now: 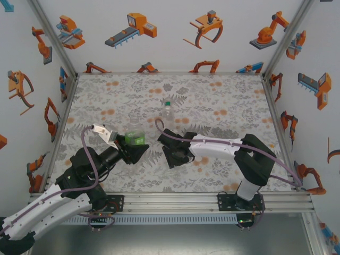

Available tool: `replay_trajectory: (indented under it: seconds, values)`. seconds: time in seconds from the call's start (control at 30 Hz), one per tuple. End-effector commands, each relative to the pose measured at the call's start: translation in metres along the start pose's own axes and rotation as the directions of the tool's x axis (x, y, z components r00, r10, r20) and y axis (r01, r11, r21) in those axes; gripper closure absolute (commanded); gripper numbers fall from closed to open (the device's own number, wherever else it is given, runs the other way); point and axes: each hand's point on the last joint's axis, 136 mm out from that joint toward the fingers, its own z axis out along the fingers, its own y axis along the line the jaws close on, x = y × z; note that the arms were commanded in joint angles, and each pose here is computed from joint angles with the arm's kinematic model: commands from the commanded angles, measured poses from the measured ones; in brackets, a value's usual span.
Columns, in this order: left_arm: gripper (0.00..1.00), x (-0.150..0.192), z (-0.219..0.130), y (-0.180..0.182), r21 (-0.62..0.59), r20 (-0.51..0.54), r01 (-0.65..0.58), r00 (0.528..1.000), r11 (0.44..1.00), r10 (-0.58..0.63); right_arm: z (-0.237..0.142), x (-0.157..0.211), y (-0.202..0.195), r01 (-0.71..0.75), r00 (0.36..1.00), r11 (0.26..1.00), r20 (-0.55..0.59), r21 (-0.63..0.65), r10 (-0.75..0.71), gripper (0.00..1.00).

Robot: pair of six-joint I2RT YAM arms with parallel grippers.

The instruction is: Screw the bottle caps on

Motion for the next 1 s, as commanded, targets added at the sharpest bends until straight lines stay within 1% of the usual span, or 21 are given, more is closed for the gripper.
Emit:
replay_trajectory:
  seconds: [0.0,0.27,0.47,0.53,0.67,0.77,0.87,0.97]
  values:
    - [1.0,-0.003,-0.001,0.002,-0.011,0.017,0.017,1.0,1.0,-0.017,0.005,0.001,0.0,-0.011,1.0,1.0,-0.01,0.004,0.011,0.52]
    - [1.0,-0.001,-0.001,0.006,-0.031,0.011,0.025,1.0,0.999,-0.025,0.015,0.007,-0.002,-0.015,1.0,1.0,-0.023,0.007,0.015,0.52]
    - [1.0,-0.001,-0.001,0.008,-0.04,0.014,0.027,1.0,0.999,-0.027,0.026,0.014,-0.004,-0.023,0.999,1.0,-0.043,0.01,0.023,0.54]
    - [1.0,-0.001,-0.001,0.009,-0.045,0.013,0.028,1.0,0.999,-0.027,0.027,0.014,-0.004,-0.027,0.999,1.0,-0.045,0.009,0.028,0.58]
    - [1.0,-0.001,-0.002,0.01,-0.054,0.016,0.028,0.999,0.998,-0.027,0.02,0.009,-0.006,-0.041,0.999,0.999,-0.012,0.011,0.041,0.7]
    - [1.0,0.001,-0.001,0.012,-0.063,0.013,0.028,1.0,0.998,-0.027,0.015,0.004,-0.006,-0.056,0.998,0.998,0.008,-0.01,0.056,0.76]
    - [1.0,0.001,0.0,0.013,-0.067,0.014,0.028,1.0,0.997,-0.027,0.012,0.001,-0.005,-0.084,0.996,0.995,0.016,-0.054,0.085,0.76]
    - [1.0,0.002,0.0,0.014,-0.074,0.011,0.027,1.0,0.997,-0.026,0.009,-0.004,-0.005,-0.139,0.99,0.981,0.019,-0.133,0.143,0.75]
